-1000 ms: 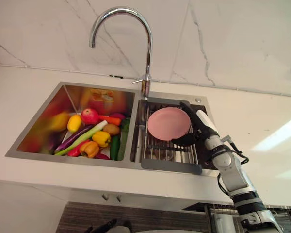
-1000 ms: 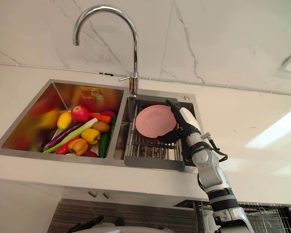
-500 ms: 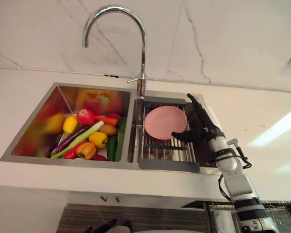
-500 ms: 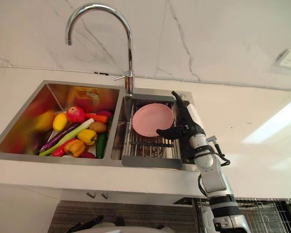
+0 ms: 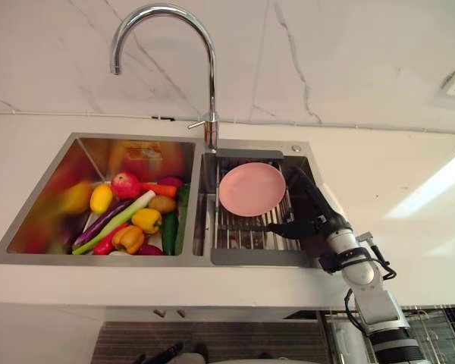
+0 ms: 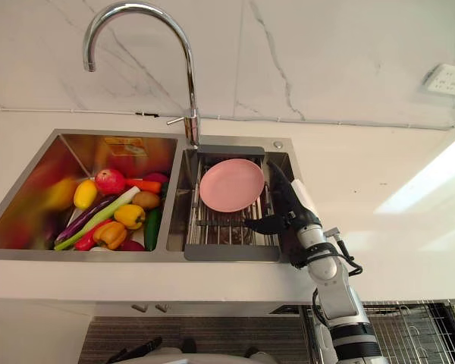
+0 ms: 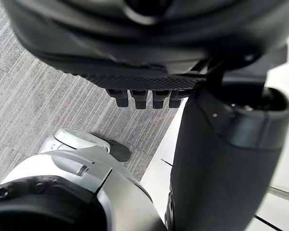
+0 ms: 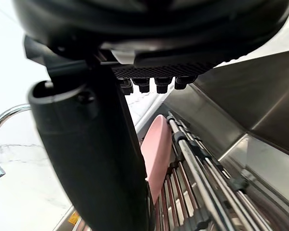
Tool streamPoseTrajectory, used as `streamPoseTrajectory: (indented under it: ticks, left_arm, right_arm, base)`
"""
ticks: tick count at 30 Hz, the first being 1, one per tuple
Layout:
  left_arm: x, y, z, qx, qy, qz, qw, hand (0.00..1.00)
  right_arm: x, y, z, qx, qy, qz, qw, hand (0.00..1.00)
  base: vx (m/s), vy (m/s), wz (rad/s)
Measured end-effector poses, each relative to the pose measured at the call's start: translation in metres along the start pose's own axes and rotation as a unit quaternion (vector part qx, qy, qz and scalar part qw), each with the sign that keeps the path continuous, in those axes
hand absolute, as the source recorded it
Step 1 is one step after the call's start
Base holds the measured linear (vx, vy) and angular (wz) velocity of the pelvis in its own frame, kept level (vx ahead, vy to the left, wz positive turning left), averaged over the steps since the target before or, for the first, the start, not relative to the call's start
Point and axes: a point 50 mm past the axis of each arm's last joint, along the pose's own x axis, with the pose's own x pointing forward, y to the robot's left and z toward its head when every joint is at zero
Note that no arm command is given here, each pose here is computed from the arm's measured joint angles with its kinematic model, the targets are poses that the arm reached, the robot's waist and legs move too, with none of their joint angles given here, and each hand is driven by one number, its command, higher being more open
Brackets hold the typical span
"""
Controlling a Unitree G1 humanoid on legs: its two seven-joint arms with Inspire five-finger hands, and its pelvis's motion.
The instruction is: Walk over to the sink, pick up the cup, carry it to the dishwasher, place the cup inside the dishwasher, then close the dishwasher door
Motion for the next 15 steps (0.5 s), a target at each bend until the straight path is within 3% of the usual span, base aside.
streamPoseTrajectory:
  ticks: [15]
  left_arm:
    - [0.0,-0.0012,-0.0018,0.0,0.005,-0.001,1.0,1.0]
  right_arm:
    - [-0.002,-0.0078,-0.0065,-0.055,0.027,-0.059,0.996,1.0]
  base:
    - [0.0,0.0,0.02]
